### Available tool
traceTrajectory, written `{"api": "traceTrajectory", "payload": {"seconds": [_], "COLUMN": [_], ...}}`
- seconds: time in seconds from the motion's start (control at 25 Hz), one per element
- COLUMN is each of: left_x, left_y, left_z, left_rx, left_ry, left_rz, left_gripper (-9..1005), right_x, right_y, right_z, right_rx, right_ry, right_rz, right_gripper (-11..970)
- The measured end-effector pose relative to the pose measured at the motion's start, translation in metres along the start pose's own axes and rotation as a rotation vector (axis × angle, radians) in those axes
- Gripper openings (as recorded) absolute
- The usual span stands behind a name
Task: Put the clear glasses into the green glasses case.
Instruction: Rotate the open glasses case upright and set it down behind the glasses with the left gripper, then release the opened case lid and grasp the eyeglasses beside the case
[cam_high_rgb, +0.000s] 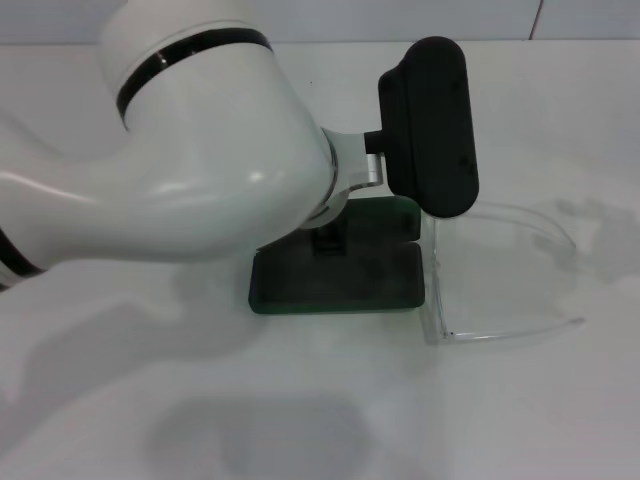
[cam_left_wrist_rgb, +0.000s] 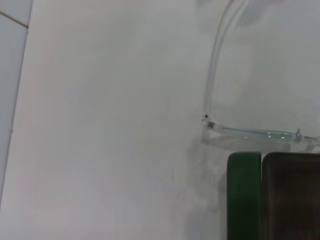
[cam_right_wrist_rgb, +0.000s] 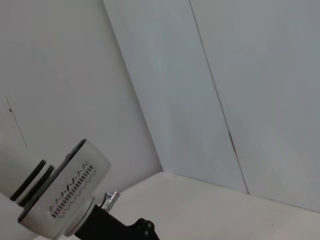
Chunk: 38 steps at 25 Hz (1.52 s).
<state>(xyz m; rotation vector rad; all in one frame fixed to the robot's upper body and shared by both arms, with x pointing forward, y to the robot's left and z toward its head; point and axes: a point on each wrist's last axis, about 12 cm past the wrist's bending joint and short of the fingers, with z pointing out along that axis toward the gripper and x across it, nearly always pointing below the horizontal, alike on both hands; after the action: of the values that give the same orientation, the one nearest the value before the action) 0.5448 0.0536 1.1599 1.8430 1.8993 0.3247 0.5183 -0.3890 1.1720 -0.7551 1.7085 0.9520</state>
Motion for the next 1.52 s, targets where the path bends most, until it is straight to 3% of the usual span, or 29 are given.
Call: {"api": "traceTrajectory", "payload": {"seconds": [0.44,0.88,0.96,1.16,1.4,1.44,1.48,1.52], "left_x": [-0.003,-0.004,-0.004,0.003,0.036,0.036,0.063,0.070], "left_y": [0.000,0.003,0.005,0.018,0.055,0.055,0.074,0.077], "left_z": [-0.002,-0.013,-0.019,-0.047,-0.111,-0.111,-0.140,-0.145], "left_rx": [-0.003,-0.001,0.000,-0.006,-0.129,-0.129,-0.126,-0.115], "left_ry": [0.002,0.003,-0.006,-0.089,-0.350,-0.350,-0.554,-0.607], "left_rz": [0.021,0.014,0.009,-0.051,-0.234,-0.234,-0.345,-0.367], "left_gripper": [179,483,482,478,473,473,472,471], "right_x": [-0.001,-0.003,-0.003,-0.005,-0.013,-0.016,-0.018,-0.018], "right_y": [-0.001,-0.002,-0.002,-0.003,-0.004,-0.004,-0.003,-0.003], "right_z": [-0.003,-0.003,-0.002,-0.001,0.012,0.014,0.017,0.017], "right_rx": [0.009,0.014,0.015,0.015,-0.028,-0.037,-0.045,-0.045], "right_ry": [-0.005,-0.015,-0.015,-0.016,0.038,0.051,0.068,0.068], "right_rz": [-0.001,-0.004,-0.005,-0.009,-0.041,-0.047,-0.056,-0.056], "right_gripper": [677,676,676,677,676,676,676,676]}}
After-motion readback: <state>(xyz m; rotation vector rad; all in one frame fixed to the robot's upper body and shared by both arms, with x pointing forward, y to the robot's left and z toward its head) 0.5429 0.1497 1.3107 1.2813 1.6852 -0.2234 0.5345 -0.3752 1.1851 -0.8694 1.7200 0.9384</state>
